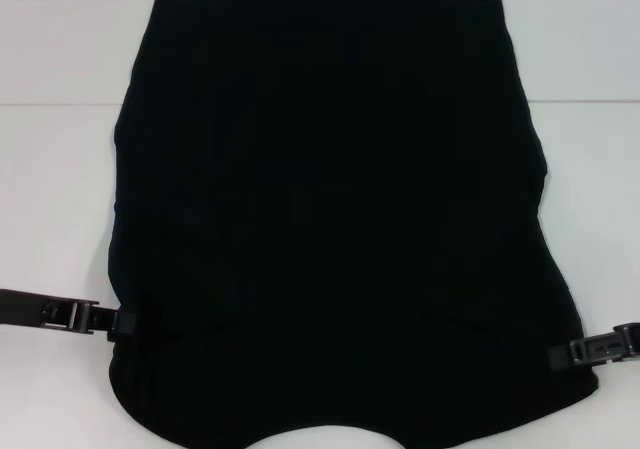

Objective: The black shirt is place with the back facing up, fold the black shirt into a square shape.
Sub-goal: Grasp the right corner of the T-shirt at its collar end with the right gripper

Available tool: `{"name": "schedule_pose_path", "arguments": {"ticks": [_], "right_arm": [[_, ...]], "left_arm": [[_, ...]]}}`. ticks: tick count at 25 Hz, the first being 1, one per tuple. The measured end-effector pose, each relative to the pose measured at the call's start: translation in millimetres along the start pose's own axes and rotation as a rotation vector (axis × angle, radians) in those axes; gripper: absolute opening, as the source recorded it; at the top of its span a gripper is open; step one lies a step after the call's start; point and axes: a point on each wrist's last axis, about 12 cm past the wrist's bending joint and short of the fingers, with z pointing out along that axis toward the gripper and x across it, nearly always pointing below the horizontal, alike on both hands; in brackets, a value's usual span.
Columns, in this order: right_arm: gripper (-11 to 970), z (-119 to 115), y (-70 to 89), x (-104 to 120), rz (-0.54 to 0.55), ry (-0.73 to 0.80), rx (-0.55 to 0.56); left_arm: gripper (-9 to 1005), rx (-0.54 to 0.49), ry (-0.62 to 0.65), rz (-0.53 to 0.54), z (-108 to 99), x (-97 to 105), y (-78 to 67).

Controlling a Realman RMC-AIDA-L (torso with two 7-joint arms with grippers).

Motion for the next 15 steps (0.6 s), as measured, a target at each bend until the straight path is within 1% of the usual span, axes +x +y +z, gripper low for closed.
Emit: {"name": "schedule_pose_path", "arguments": {"ticks": [8,15], "right_arm": [[859,7.5,10.3,-4.0,-0.025,0.02,-0.041],[857,8.2,12.3,-6.7,-0.033,0.027,-0.039]], "left_arm": [[53,-0.001,0.0,0.005,0.5,-1.6,-0.6],[54,0.0,0.001,0.008,1.1,-2.3,-0.9]]}}
